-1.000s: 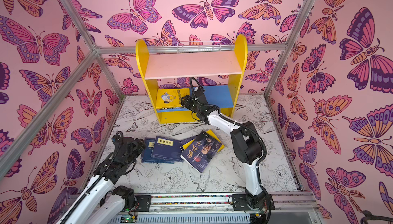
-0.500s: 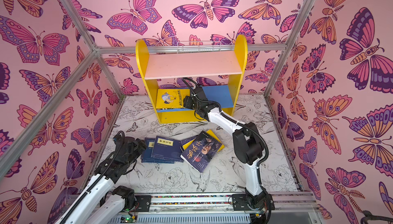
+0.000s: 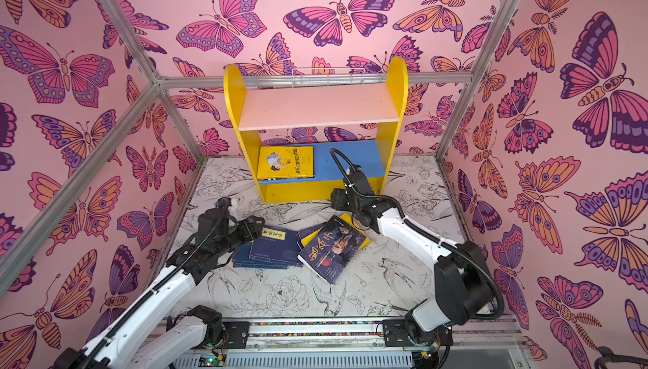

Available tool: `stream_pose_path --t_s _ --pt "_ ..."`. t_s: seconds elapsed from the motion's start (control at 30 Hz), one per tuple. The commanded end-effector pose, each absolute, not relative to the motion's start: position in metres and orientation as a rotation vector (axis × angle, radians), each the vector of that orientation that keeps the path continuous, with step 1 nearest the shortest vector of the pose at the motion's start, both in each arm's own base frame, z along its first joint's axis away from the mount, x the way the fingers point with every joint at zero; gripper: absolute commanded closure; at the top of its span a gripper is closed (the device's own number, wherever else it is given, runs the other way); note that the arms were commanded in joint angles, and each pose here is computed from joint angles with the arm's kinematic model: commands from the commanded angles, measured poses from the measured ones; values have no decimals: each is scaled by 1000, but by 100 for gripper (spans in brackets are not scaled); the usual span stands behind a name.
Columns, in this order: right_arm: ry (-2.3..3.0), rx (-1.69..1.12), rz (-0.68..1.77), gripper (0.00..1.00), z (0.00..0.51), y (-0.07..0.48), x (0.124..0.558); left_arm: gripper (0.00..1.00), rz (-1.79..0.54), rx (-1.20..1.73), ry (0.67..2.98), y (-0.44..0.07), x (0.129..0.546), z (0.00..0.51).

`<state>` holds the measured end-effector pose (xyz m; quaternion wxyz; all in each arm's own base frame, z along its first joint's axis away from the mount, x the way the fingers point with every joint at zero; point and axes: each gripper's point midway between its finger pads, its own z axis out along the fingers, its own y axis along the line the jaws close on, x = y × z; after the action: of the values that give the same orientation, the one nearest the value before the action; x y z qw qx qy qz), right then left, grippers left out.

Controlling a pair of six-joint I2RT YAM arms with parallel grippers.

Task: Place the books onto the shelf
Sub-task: 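Release the yellow book and bring both grippers back over the book pile, then grasp the dark face-cover novel with both grippers and tilt it up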

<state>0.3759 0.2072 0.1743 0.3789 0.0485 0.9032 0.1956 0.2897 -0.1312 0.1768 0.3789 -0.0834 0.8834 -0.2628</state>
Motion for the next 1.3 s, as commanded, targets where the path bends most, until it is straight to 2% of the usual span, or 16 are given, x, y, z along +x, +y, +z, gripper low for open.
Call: stream_pose_path --t_s 0.0,0.13,0.23,0.37,0.57,0.8,0.93,1.23,1.27 --pt "2456 397 452 33 131 165 344 26 -854 207 2214 -198 285 194" --pt "2573 439 429 34 107 147 311 26 -920 515 2242 -247 267 181" --pt "2655 467 363 34 93 130 288 25 -963 629 2281 -265 256 166" --pt "2715 463 348 34 86 115 272 24 -979 702 2383 -275 244 135" --pt "2801 309 490 38 81 132 259 24 -928 746 2483 -284 236 108" --pt "2830 210 666 48 77 158 260 26 -854 703 2566 -281 241 89" --pt "2812 179 727 52 78 167 266 33 -824 685 2610 -280 242 78" --pt "2807 199 721 54 71 168 273 62 -682 663 2698 -276 252 55" --pt "2804 201 719 54 71 169 274 68 -658 665 2705 -276 255 54"
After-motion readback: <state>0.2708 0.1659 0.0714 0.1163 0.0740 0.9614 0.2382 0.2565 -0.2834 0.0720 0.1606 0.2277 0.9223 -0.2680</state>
